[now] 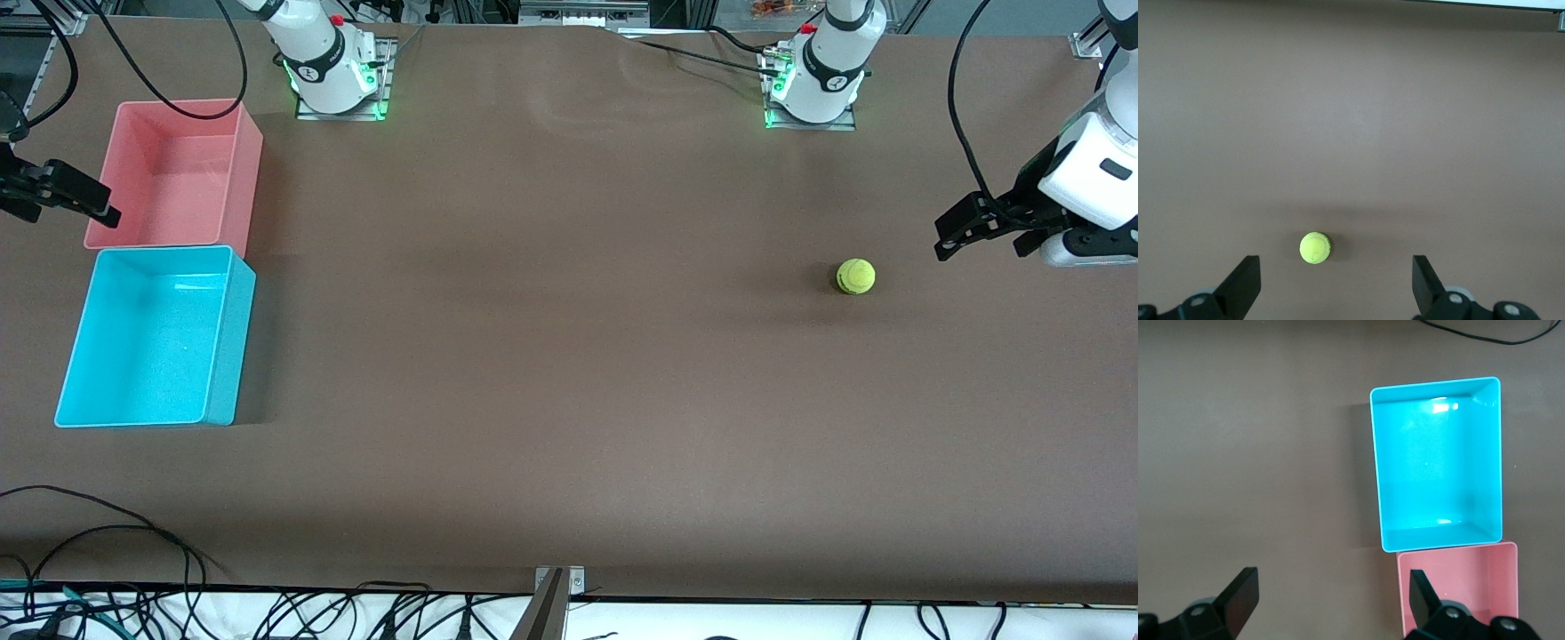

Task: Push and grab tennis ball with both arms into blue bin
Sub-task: 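Move the left gripper around to the tennis ball's side opposite the bins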

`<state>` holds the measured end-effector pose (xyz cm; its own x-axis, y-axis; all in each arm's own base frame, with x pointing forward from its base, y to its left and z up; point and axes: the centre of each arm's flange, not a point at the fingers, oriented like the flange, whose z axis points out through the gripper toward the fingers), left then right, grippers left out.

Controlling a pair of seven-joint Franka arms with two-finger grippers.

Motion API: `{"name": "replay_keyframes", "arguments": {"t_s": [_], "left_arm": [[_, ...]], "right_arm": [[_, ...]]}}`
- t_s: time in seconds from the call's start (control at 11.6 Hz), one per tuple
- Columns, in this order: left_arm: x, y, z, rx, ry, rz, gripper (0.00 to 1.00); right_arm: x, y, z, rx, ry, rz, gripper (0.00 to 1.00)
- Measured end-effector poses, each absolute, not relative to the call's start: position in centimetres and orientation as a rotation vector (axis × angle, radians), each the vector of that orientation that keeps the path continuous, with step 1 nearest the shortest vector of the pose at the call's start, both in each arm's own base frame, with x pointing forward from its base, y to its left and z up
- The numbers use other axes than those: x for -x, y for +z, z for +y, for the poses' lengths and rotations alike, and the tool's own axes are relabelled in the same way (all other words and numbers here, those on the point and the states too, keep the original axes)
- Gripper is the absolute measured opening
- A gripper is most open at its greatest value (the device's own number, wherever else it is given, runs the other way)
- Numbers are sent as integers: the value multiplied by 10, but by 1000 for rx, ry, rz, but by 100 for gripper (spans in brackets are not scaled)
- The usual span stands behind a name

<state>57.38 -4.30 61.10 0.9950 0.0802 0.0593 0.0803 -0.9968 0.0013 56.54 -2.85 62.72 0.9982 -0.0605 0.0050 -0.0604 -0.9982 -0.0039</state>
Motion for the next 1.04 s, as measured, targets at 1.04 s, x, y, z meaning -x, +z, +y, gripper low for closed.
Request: {"name": "replay_keyframes", "arguments": {"t_s": [1.04], "left_arm": [[-603,541,-2,3072,95,-212,100]], "right_arm": [[-565,629,-42,3128,-16,135,100]]}}
